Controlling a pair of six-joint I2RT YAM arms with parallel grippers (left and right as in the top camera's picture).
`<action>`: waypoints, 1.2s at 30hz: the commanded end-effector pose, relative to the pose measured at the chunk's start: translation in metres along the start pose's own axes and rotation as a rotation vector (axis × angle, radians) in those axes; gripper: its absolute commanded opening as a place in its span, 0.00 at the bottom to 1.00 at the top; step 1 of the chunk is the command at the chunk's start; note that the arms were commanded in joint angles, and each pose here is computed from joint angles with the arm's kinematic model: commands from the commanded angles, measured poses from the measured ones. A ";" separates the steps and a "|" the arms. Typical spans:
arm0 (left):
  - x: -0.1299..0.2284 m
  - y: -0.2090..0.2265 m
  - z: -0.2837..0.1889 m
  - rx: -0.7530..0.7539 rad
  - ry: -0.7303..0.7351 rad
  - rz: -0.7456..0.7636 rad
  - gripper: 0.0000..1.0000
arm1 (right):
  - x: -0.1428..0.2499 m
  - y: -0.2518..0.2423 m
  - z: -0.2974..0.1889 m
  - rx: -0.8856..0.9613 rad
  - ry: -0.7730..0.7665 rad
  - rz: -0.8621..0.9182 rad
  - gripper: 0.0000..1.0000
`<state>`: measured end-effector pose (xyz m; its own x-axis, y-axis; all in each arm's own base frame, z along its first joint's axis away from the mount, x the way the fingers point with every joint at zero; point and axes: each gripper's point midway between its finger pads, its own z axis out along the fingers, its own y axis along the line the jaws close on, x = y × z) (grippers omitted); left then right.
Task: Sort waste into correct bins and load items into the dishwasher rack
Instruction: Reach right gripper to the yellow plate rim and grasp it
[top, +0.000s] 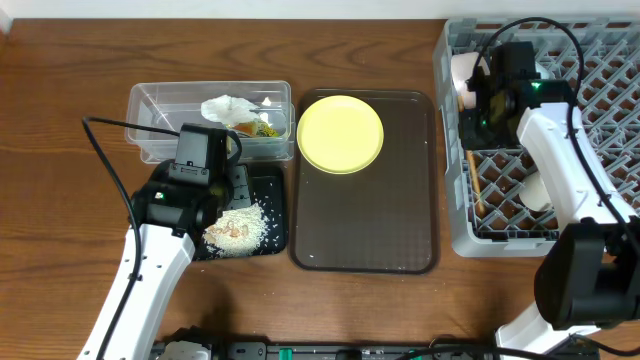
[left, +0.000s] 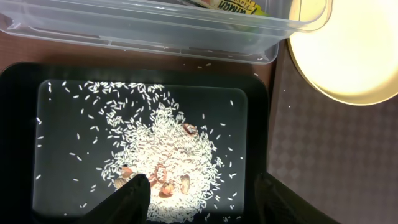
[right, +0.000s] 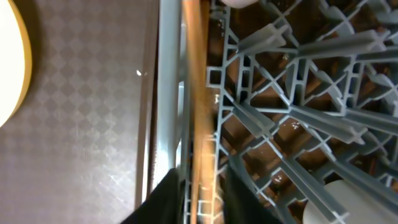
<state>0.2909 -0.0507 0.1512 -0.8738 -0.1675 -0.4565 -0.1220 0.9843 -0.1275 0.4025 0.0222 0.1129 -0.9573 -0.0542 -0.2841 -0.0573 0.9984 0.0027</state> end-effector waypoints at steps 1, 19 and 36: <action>-0.002 0.002 -0.001 -0.009 -0.005 0.006 0.57 | -0.008 0.000 -0.009 -0.001 -0.034 -0.014 0.31; -0.002 0.002 -0.001 -0.009 -0.004 0.006 0.58 | -0.021 0.120 -0.009 -0.214 -0.138 -0.062 0.44; -0.002 0.002 -0.001 -0.009 -0.004 0.006 0.57 | 0.006 0.166 0.108 -0.120 -0.045 0.140 0.43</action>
<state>0.2909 -0.0507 0.1512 -0.8738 -0.1675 -0.4565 -0.1220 0.9843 -0.1275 0.4235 0.1829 0.0254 -0.9379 0.0422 -0.3443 -0.0152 0.9867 0.1621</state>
